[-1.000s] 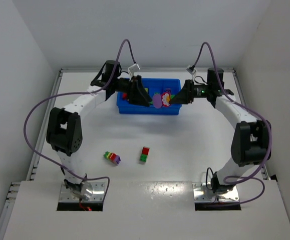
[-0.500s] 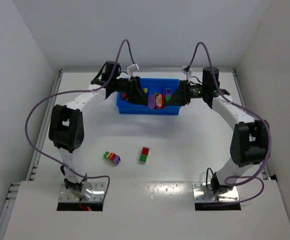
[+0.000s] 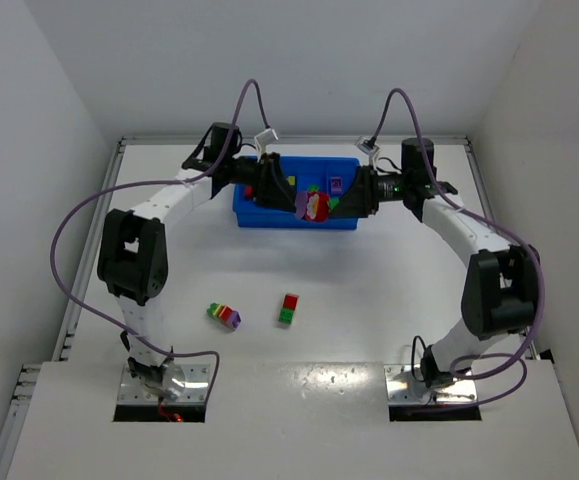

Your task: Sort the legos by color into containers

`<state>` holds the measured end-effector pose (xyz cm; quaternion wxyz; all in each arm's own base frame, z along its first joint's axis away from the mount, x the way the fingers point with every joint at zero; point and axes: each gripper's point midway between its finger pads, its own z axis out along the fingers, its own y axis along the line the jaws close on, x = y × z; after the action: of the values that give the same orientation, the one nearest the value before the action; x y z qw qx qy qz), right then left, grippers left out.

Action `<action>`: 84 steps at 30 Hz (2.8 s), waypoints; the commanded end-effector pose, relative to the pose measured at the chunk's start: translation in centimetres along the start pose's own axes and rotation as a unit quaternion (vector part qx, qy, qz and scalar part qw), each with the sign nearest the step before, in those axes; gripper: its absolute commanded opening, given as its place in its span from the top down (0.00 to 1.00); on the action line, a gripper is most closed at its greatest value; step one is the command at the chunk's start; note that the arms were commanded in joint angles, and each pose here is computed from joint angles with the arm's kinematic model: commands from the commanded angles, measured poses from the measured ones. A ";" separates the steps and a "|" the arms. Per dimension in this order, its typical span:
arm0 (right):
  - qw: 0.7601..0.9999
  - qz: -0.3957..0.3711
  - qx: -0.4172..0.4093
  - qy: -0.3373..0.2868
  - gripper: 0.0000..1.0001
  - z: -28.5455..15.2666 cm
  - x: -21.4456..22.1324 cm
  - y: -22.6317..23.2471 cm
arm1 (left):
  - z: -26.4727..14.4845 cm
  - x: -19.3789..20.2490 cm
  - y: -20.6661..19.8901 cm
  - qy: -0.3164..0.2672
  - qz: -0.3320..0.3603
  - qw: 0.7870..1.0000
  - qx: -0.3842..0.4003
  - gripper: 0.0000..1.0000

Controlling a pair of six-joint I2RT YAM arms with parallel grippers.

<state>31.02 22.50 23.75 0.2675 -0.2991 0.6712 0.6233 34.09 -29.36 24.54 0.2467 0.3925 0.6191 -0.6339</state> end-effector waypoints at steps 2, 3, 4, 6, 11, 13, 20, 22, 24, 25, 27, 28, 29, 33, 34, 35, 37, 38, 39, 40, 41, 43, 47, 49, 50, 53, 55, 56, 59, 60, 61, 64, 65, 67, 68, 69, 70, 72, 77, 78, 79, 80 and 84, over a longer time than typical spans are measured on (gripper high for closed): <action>0.999 -0.044 -0.006 0.002 1.00 -0.1 0.5 1.8 | -0.3 0.6 -1.9 0.001 0.033 0.999 0.029 0.28; 0.999 -0.047 -0.006 0.003 1.00 -0.1 0.9 2.0 | -0.3 1.3 -1.5 0.003 0.028 0.999 0.016 0.28; 0.999 -0.031 0.004 0.003 1.00 -0.5 1.5 1.5 | -0.8 1.7 -1.5 0.002 0.020 1.000 0.005 0.28; 0.999 -0.039 0.019 0.002 1.00 -0.9 1.6 1.7 | -1.5 2.9 -1.4 0.009 0.040 0.998 -0.039 0.28; 0.997 -0.059 0.054 0.005 1.00 -1.5 2.2 1.0 | -3.2 3.8 -1.4 0.024 0.140 0.978 -0.156 0.28; 0.995 -0.068 0.078 0.007 1.00 -1.6 2.3 0.1 | -4.2 3.5 -1.1 0.009 0.143 0.965 -0.220 0.28; 0.969 -0.098 0.227 0.011 1.00 -2.7 -1.9 -7.1 | -8.1 -0.4 0.1 -0.081 0.169 0.906 -0.380 0.28; 0.956 -0.119 0.267 0.015 1.00 -2.8 -3.8 -10.2 | -8.8 -0.5 0.4 -0.087 0.163 0.896 -0.404 0.28; 0.953 -0.120 0.278 0.018 1.00 -2.3 -4.7 -12.5 | -9.6 -0.7 0.6 -0.093 0.157 0.887 -0.424 0.28; 0.948 -0.107 0.299 0.020 1.00 -2.5 -4.9 -14.2 | -9.9 -0.5 0.5 -0.094 0.156 0.884 -0.431 0.27; 0.948 -0.084 0.305 0.024 1.00 -1.6 -5.2 -17.7 | -10.4 -0.8 0.6 -0.102 0.152 0.875 -0.447 0.27; 0.946 -0.087 0.312 0.018 1.00 -1.6 -6.3 -18.6 | -10.5 -0.2 0.9 -0.098 0.144 0.875 -0.452 0.27; 0.946 -0.083 0.312 0.020 0.98 -1.4 -6.2 -19.7 | -10.8 -0.5 0.7 -0.099 0.151 0.871 -0.458 0.27; 0.949 -0.052 0.308 0.041 0.90 0.0 -4.4 -24.2 | -10.8 0.6 1.1 -0.075 0.145 0.872 -0.461 0.24; 0.950 -0.054 0.304 0.044 0.89 0.5 -4.6 -24.4 | -11.3 0.4 1.1 -0.073 0.149 0.870 -0.465 0.24; 0.950 -0.048 0.304 0.047 0.85 0.6 -4.1 -24.8 | -11.3 0.7 1.2 -0.067 0.147 0.870 -0.466 0.24; 0.951 -0.056 0.300 0.052 0.85 1.2 -4.0 -25.2 | -11.3 0.9 1.5 -0.062 0.147 0.870 -0.466 0.24; 0.951 -0.058 0.300 0.056 0.84 1.2 -3.6 -25.5 | -11.3 0.9 1.5 -0.059 0.153 0.869 -0.467 0.24; 0.951 -0.066 0.295 0.061 0.84 1.9 -3.5 -25.7 | -11.2 1.3 1.6 -0.057 0.149 0.872 -0.463 0.24; 0.952 -0.073 0.291 0.066 0.84 2.4 -3.4 -25.5 | -11.1 1.6 2.0 -0.053 0.144 0.873 -0.463 0.24; 0.952 -0.074 0.291 0.065 0.84 2.5 -3.4 -25.8 | -11.1 1.9 2.0 -0.050 0.139 0.874 -0.463 0.24; 0.953 -0.082 0.283 0.072 0.79 3.4 -3.2 -25.4 | -10.9 2.3 2.6 -0.041 0.133 0.878 -0.459 0.24; 0.942 -0.091 0.312 0.082 0.29 3.5 -3.5 -25.6 | -10.7 2.1 3.3 -0.031 0.128 0.881 -0.454 0.22; 0.938 -0.097 0.323 0.084 0.14 3.0 -3.5 -25.4 | -10.3 2.4 3.8 -0.019 0.135 0.887 -0.441 0.22; 0.933 -0.109 0.332 0.082 0.14 2.7 -4.2 -24.8 | -9.7 2.5 3.5 -0.014 0.144 0.893 -0.427 0.22; 0.926 -0.113 0.354 0.067 0.12 1.1 -5.4 -22.8 | -7.5 3.7 2.4 0.024 0.194 0.921 -0.337 0.22; 0.911 -0.123 0.390 0.044 0.11 -1.4 -7.3 -21.7 | -5.6 4.7 1.4 0.057 0.243 0.934 -0.254 0.22; 0.905 -0.139 0.401 0.028 0.11 -2.7 -8.6 -19.2 | -5.1 6.3 1.0 0.082 0.226 0.943 -0.229 0.22; 0.882 -0.149 0.446 0.024 0.11 -7.3 -8.3 -16.6 | -2.5 8.2 1.2 0.154 0.301 0.932 -0.130 0.22; 0.874 -0.169 0.456 0.023 0.11 -8.6 -8.9 -13.6 | -2.0 10.3 0.4 0.186 0.278 0.937 -0.099 0.22; 0.863 -0.181 0.470 0.036 0.11 -9.8 -8.4 -12.7 | -1.6 10.9 0.8 0.212 0.324 0.919 -0.073 0.22; 0.832 -0.218 0.502 0.092 0.11 -13.1 -4.6 -9.2 | 0.1 13.8 1.1 0.275 0.354 0.894 -0.012 0.22; 0.823 -0.231 0.509 0.103 0.11 -14.0 -3.9 -8.4 | 0.8 14.6 1.0 0.286 0.361 0.888 0.006 0.22; 0.815 -0.220 0.521 0.123 0.11 -15.1 -1.4 -7.0 | 1.7 15.8 1.4 0.305 0.385 0.870 0.033 0.22; 0.809 -0.231 0.529 0.114 0.11 -15.6 -1.5 -5.2 | 2.0 16.1 1.5 0.308 0.393 0.866 0.042 0.22; 0.803 -0.214 0.542 0.126 0.11 -16.5 0.1 -5.0 | 2.4 16.4 1.8 0.312 0.404 0.859 0.049 0.22; 0.797 -0.211 0.551 0.129 0.11 -16.9 0.6 -4.5 | 2.8 16.6 2.1 0.312 0.407 0.857 0.052 0.22; 0.785 -0.194 0.575 0.125 0.11 -18.2 1.8 -3.2 | 4.1 16.5 2.4 0.308 0.428 0.847 0.059 0.22; 0.774 -0.176 0.598 0.114 0.11 -20.1 2.8 -0.9 | 6.0 16.9 3.6 0.313 0.464 0.826 0.063 0.22; 0.772 -0.172 0.602 0.112 0.11 -20.5 2.8 -1.0 | 6.6 17.2 3.6 0.313 0.467 0.824 0.069 0.22; 0.771 -0.173 0.602 0.111 0.11 -20.5 3.0 -0.5 | 6.6 17.2 3.6 0.313 0.467 0.824 0.069 0.22; 0.769 -0.174 0.606 0.106 0.11 -20.8 2.9 -0.2 | 6.9 17.6 3.5 0.316 0.465 0.824 0.075 0.22; 0.767 -0.164 0.611 0.107 0.11 -21.3 3.3 0.0 | 7.8 18.9 2.6 0.321 0.478 0.811 0.103 0.22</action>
<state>29.55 1.85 22.87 0.4214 -0.2487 0.8721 0.0059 24.67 -32.47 6.52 0.2397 0.8263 0.3866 -0.3322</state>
